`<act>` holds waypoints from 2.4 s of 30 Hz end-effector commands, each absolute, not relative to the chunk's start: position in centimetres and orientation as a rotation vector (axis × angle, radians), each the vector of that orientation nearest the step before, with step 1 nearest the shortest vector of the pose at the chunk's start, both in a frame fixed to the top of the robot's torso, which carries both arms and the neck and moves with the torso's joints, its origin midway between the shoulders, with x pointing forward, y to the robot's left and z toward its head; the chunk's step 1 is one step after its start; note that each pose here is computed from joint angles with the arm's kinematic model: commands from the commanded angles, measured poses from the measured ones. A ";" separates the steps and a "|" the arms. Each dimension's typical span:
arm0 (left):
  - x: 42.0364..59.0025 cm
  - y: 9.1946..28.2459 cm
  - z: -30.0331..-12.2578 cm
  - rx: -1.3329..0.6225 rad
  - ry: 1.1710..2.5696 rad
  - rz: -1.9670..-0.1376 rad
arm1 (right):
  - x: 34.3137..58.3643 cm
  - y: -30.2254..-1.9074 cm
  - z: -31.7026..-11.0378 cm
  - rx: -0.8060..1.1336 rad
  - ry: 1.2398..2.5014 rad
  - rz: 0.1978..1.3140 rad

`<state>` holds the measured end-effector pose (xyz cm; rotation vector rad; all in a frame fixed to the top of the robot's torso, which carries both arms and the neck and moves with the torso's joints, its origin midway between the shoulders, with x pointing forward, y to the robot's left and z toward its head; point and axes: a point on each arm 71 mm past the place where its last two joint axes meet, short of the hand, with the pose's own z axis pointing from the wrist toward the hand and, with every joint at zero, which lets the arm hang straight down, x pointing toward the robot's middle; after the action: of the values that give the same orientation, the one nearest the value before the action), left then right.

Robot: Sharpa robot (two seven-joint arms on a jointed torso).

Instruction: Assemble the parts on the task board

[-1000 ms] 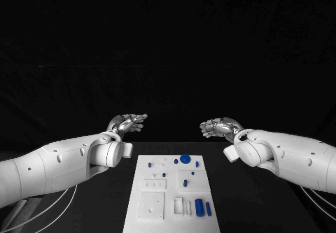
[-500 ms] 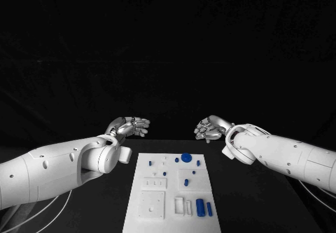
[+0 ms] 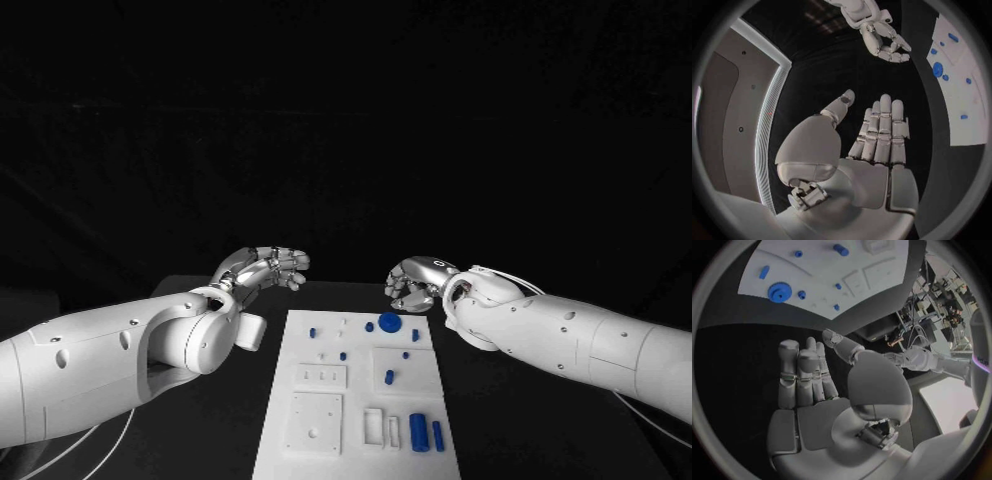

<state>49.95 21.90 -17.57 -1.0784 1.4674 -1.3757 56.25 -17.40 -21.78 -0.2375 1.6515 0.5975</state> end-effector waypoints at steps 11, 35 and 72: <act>49.6 21.4 -16.6 -1.036 1.463 -1.427 | 56.0 -15.4 -22.1 -0.425 1.579 0.402; 48.8 20.9 -15.3 -1.014 1.455 -1.462 | 56.9 -15.0 -23.6 -0.462 1.547 0.287; 48.8 21.0 -15.0 -1.010 1.456 -1.462 | 57.4 -16.1 -24.1 -0.459 1.552 0.256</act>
<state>48.81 21.20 -15.26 -1.0291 1.4591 -1.4436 57.65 -16.17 -23.46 -0.4358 1.5318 0.2608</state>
